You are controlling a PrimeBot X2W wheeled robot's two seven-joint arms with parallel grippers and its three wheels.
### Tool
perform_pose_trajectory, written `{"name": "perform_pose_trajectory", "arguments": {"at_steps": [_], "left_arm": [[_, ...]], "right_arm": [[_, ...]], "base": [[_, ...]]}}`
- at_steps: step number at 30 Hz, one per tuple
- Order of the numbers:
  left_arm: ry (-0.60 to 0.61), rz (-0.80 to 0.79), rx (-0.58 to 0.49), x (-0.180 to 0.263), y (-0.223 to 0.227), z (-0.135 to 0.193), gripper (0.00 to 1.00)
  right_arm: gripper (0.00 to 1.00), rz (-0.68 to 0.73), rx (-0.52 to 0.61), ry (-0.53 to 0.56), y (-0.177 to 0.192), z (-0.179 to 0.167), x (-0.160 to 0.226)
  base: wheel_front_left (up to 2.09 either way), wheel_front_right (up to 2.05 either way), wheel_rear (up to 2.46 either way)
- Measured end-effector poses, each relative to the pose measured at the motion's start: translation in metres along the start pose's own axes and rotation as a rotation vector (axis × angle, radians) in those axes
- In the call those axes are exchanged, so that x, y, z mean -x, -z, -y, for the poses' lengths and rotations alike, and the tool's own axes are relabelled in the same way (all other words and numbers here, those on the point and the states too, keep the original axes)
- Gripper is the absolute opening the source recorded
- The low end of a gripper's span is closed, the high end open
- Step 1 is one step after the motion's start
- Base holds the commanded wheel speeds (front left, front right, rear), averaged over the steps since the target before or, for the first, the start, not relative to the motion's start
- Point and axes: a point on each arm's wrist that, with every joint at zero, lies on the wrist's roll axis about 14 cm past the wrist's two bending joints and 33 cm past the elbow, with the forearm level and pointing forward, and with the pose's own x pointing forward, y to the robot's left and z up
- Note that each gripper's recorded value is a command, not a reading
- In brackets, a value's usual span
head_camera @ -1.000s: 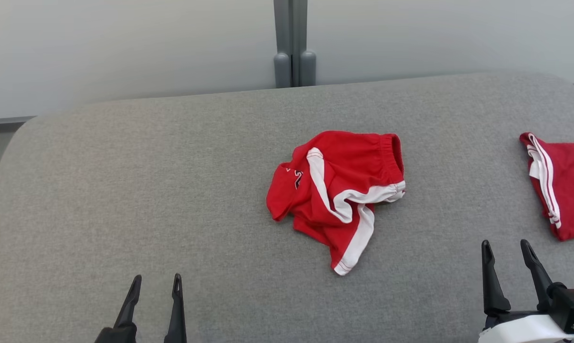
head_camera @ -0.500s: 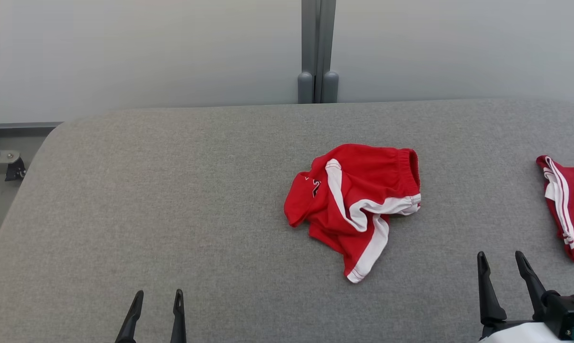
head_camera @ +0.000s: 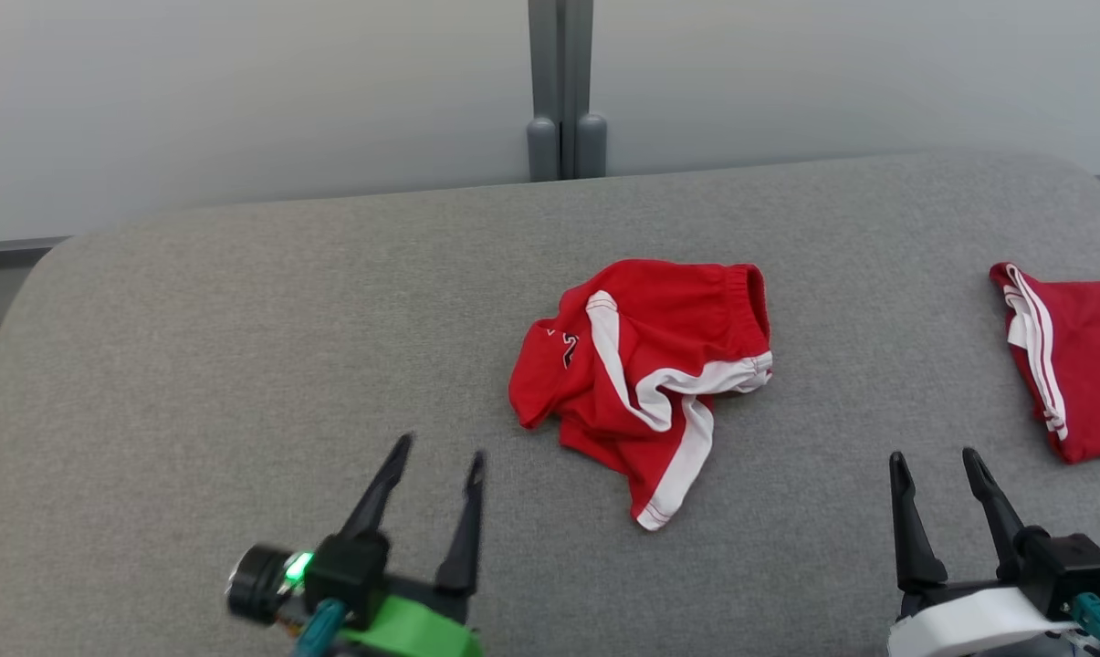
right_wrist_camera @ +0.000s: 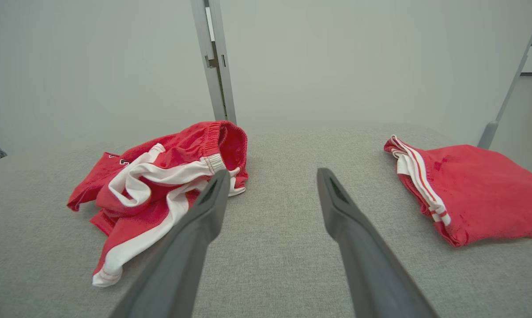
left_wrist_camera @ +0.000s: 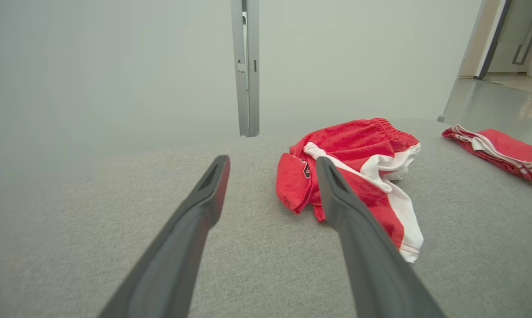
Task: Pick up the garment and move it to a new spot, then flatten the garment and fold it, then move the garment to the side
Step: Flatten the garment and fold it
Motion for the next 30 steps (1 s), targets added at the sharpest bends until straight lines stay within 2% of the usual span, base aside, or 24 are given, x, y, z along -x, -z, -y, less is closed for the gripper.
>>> {"name": "perform_pose_trajectory", "arguments": {"at_steps": [5,9,12,17,26,28,29,30], "left_arm": [[0.275,0.027,-0.069,-0.059,-0.017,0.070,1.00],[0.461,-0.026,-0.138,-0.093,-0.014,0.121,1.00],[0.557,-0.120,-0.200,-0.106,0.009,0.146,1.00],[0.594,-0.266,-0.300,-0.127,0.055,0.156,1.00],[0.651,-0.422,-0.380,-0.137,0.114,0.167,1.00],[0.634,-0.428,-0.393,-0.146,0.117,0.163,0.15],[0.625,-0.424,-0.389,-0.150,0.117,0.161,0.00],[0.616,-0.427,-0.373,-0.153,0.117,0.159,0.00]], "right_arm": [[1.00,0.043,-0.013,0.012,-0.013,0.003,-0.011],[1.00,0.054,-0.037,0.036,-0.016,0.009,-0.016],[1.00,0.055,-0.058,0.084,-0.016,0.023,-0.014],[1.00,0.022,-0.077,0.191,-0.006,0.053,0.003],[1.00,-0.024,-0.065,0.349,0.003,0.093,0.037],[1.00,-0.028,-0.060,0.366,0.004,0.097,0.040],[1.00,-0.029,-0.058,0.371,0.004,0.099,0.041],[1.00,-0.030,-0.057,0.373,0.004,0.100,0.041]], "base": [[0.00,0.00,0.00],[0.00,0.00,0.00],[0.00,0.00,0.00],[0.00,0.00,0.00],[0.00,0.00,0.00],[0.00,0.00,0.00],[0.00,0.00,0.00],[0.00,0.00,0.00]]}}
